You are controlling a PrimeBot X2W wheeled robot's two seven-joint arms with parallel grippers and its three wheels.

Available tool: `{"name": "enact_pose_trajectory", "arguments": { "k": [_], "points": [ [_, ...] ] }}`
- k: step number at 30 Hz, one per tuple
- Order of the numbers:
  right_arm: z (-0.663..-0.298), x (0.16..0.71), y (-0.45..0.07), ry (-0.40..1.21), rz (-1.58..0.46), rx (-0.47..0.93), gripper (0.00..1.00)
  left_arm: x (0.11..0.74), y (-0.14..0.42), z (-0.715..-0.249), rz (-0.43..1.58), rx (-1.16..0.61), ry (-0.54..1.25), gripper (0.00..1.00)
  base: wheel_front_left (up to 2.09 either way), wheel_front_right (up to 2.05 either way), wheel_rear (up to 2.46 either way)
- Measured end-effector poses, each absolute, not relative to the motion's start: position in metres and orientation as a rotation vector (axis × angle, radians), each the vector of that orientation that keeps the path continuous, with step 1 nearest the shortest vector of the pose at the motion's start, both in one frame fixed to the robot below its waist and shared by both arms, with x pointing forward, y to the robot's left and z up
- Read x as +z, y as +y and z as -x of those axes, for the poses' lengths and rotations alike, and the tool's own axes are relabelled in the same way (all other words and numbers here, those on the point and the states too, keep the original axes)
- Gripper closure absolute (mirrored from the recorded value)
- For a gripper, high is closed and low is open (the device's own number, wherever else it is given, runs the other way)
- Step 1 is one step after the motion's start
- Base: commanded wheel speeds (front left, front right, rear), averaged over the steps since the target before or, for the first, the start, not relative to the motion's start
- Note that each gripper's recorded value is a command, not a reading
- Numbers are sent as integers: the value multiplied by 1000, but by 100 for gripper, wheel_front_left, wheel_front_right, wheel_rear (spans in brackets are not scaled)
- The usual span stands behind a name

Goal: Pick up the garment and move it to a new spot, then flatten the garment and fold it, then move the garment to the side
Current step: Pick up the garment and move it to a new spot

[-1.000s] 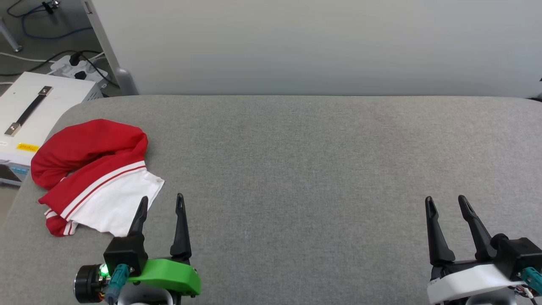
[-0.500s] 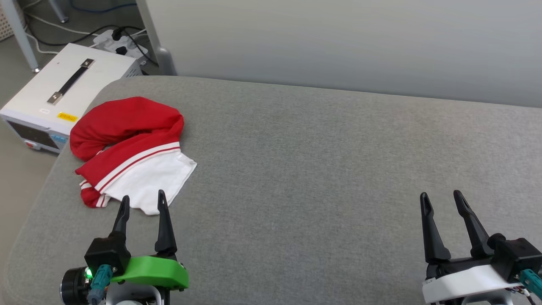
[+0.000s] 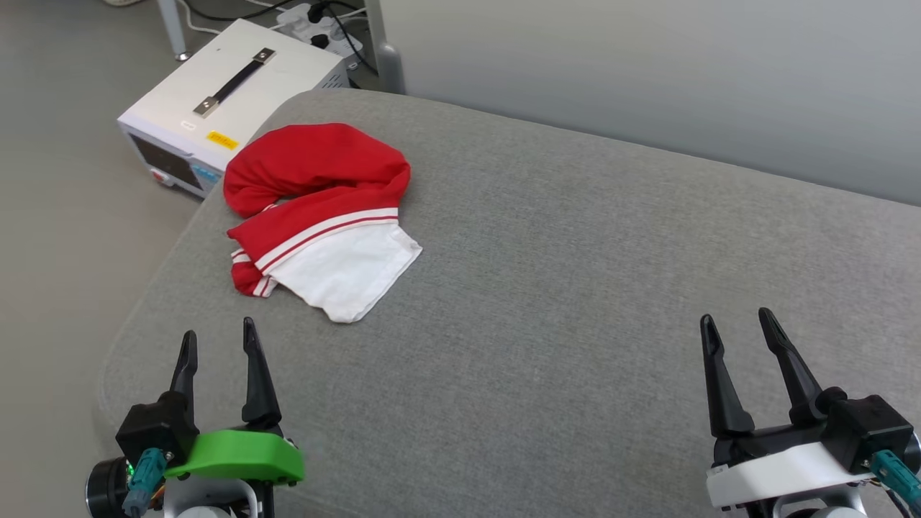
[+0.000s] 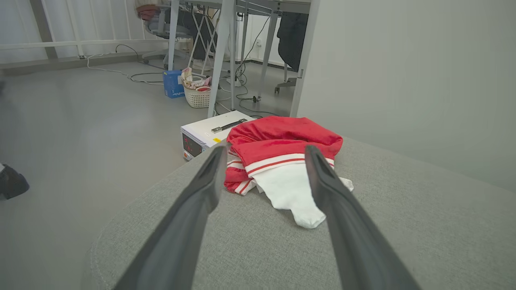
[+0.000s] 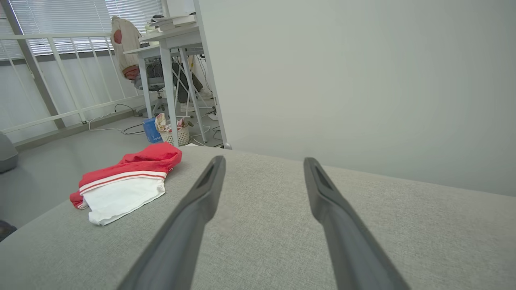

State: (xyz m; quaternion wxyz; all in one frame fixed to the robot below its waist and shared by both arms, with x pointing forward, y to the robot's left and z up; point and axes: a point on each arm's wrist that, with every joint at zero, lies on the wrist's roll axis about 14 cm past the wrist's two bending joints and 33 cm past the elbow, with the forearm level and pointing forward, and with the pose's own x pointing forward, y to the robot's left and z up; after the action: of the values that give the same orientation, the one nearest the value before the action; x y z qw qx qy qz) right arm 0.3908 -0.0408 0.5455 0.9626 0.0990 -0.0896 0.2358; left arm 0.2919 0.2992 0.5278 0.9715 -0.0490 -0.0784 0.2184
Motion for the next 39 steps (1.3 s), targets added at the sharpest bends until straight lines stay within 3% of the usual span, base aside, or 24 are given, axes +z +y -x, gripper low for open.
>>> {"name": "enact_pose_trajectory", "arguments": {
  "k": [11,16,28,29,31,39],
  "points": [
    [-396,540,-5,-160,-217,577,0,525,329,-260,87,564,-147,0,0,0,0],
    [-397,537,-2,-156,-212,585,0,537,347,-267,72,564,-182,0,0,0,0],
    [-424,537,-22,-192,-180,539,0,615,374,-366,-80,369,-322,0,0,0,0],
    [-432,535,-28,-201,-168,527,0,618,367,-401,-98,289,-287,0,0,0,0],
    [-437,533,-33,-202,-161,519,0,619,359,-425,-96,228,-246,0,0,0,0],
    [-451,520,-48,-194,-126,497,0,578,338,-490,-67,64,109,0,0,0,0]
  ]
}}
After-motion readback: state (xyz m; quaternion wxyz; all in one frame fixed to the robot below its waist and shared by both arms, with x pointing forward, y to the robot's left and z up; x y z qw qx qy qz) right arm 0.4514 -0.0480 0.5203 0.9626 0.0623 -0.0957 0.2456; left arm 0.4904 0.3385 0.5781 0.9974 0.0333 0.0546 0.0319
